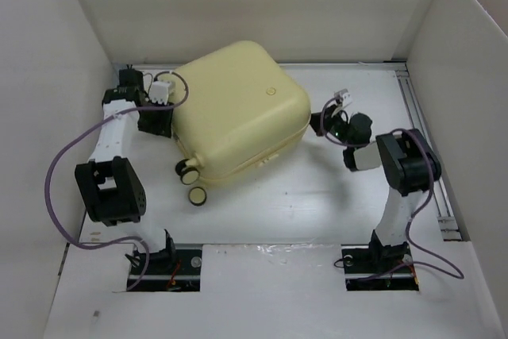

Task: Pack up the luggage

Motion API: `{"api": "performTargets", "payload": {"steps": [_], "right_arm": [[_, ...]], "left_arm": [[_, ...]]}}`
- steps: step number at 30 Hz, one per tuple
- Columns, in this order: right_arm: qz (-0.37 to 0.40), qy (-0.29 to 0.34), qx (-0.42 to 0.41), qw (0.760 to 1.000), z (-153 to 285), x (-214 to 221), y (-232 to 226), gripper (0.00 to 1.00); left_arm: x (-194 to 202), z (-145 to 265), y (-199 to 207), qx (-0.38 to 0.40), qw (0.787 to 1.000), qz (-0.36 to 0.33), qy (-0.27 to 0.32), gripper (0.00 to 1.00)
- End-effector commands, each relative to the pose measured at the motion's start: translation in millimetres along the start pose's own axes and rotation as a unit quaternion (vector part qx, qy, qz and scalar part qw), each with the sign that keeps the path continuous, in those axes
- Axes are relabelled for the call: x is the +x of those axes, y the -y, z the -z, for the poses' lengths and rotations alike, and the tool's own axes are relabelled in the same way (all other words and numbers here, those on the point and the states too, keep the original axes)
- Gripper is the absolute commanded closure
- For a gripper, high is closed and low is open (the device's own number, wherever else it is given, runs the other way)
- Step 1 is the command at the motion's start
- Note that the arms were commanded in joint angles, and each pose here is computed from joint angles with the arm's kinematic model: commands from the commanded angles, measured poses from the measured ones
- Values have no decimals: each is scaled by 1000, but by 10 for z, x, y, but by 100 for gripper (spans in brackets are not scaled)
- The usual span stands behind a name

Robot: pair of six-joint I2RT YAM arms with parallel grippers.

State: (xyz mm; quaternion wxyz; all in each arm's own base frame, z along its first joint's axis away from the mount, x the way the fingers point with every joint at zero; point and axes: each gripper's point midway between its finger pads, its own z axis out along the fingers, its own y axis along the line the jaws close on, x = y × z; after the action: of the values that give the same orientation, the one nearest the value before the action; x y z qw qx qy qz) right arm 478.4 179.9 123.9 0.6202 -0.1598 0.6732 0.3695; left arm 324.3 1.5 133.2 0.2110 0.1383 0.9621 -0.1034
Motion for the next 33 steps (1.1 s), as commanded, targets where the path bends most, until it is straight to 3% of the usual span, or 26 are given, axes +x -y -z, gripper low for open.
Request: {"api": "performTargets", "payload": {"steps": [1, 4, 5, 6, 7, 11, 15, 18, 23, 26, 30, 31, 32, 33], "right_arm": [[66, 54, -262, 961, 356, -153, -2065, 100], [59, -17, -262, 963, 776, 313, -2666, 100], [49, -67, -221, 972, 829, 558, -2673, 100], [77, -63, -258, 961, 976, 519, -3102, 100], [85, -75, -250, 961, 1011, 549, -3214, 100], [106, -90, -186, 973, 1003, 551, -3209, 100], [110, -115, -144, 977, 832, 643, -2881, 100], [103, -130, -123, 978, 802, 732, -2722, 100], [82, -143, -127, 978, 808, 731, -2773, 100], [66, -131, -114, 983, 837, 629, -2767, 100], [65, -159, -84, 982, 942, 655, -2700, 100], [66, -144, -78, 984, 917, 494, -2720, 100], [68, -148, -74, 984, 949, 499, -2729, 100], [69, -155, -67, 983, 967, 495, -2708, 100]], "left_arm": [[-993, -145, -56, -10, 994, -50, 100, 61], [-1219, -426, 257, 18, 989, -118, 84, 55], [-1288, -483, 365, 25, 986, -142, 84, 55], [-1326, -577, 613, 39, 977, -190, 84, 53], [-1384, -608, 708, 38, 973, -211, 88, 53], [-1543, -737, 1097, 53, 960, -257, 94, 52], [-1778, -266, 966, 10, 966, -228, 125, 47], [-1795, 337, 789, -75, 952, -248, 159, 40], [-1290, 1007, 1247, -97, 896, -392, 186, 24], [-825, 1075, 1532, -56, 867, -462, 180, 20], [-418, 1046, 1625, -2, 861, -485, 150, 21], [-376, 1038, 1640, 6, 868, -474, 145, 23], [-342, 1003, 1634, 8, 872, -470, 139, 26], [-262, 946, 1618, 13, 877, -465, 125, 34]]}}
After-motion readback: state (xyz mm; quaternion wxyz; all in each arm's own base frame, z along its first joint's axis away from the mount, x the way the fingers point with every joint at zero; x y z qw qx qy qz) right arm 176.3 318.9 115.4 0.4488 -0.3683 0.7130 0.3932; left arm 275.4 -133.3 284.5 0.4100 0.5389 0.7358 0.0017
